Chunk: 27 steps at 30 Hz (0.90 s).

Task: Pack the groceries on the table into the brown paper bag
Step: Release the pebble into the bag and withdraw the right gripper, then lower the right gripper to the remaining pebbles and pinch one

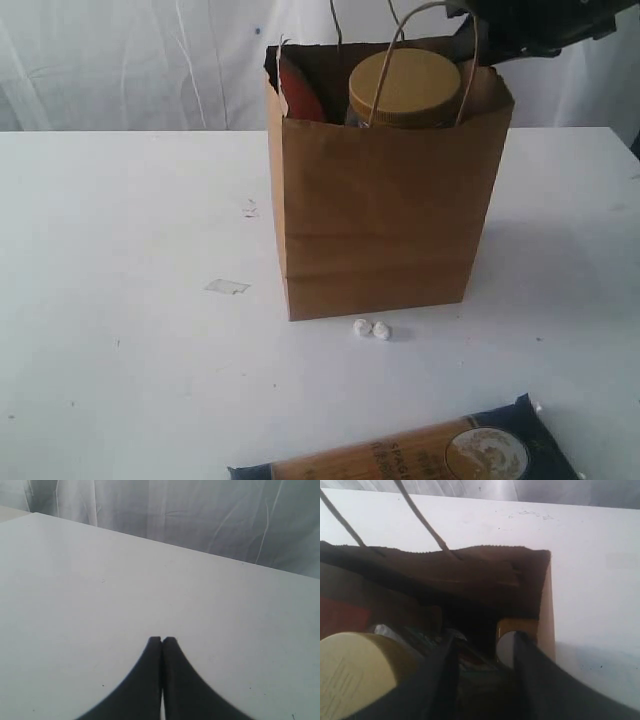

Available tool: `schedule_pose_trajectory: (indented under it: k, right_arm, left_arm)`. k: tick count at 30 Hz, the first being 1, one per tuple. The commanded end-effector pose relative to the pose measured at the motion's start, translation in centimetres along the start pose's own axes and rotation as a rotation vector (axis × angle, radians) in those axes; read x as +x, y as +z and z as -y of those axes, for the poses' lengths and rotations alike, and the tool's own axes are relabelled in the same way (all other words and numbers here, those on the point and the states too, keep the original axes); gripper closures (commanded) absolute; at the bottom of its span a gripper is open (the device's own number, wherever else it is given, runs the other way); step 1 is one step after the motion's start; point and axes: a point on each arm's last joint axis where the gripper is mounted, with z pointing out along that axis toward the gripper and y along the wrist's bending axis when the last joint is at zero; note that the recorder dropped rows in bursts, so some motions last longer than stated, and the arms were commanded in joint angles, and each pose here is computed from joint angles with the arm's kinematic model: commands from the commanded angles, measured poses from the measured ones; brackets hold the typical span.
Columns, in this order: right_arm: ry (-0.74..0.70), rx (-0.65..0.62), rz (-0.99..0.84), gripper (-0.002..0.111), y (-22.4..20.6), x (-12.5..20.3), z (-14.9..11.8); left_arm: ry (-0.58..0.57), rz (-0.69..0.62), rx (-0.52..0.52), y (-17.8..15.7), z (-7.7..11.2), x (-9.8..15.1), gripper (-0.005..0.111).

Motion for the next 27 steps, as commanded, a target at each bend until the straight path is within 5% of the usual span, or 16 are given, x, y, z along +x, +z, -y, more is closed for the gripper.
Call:
schedule_pose_trajectory:
  k: [1,5,11,18,21,27]
  right_arm:
    - [-0.036,-0.022,-0.009,0.073,-2.5,0.0,-1.1]
    - [-0.083,-0.038,-0.086,0.076,-5.7,1.2,-2.5]
    - [-0.095,0.017,0.004,0.107,-9.9,5.2,-3.8]
    - [-0.061,0.134,0.236,0.108,-11.4,11.4,-3.3]
    - [-0.105,0.055,0.223,0.108,-9.9,12.7,-4.3]
    - [-0.346,-0.189,0.029,0.108,-3.5,15.9,-10.8]
  left_arm:
    - [0.012,0.008,0.011,0.0,0.1,0.0,0.107]
    - [0.012,0.008,0.011,0.0,0.1,0.0,0.107]
    - [0.012,0.008,0.011,0.0,0.1,0.0,0.107]
    - [0.012,0.008,0.011,0.0,0.1,0.0,0.107]
    - [0.012,0.008,0.011,0.0,0.1,0.0,0.107]
    - [0.012,0.008,0.011,0.0,0.1,0.0,0.107]
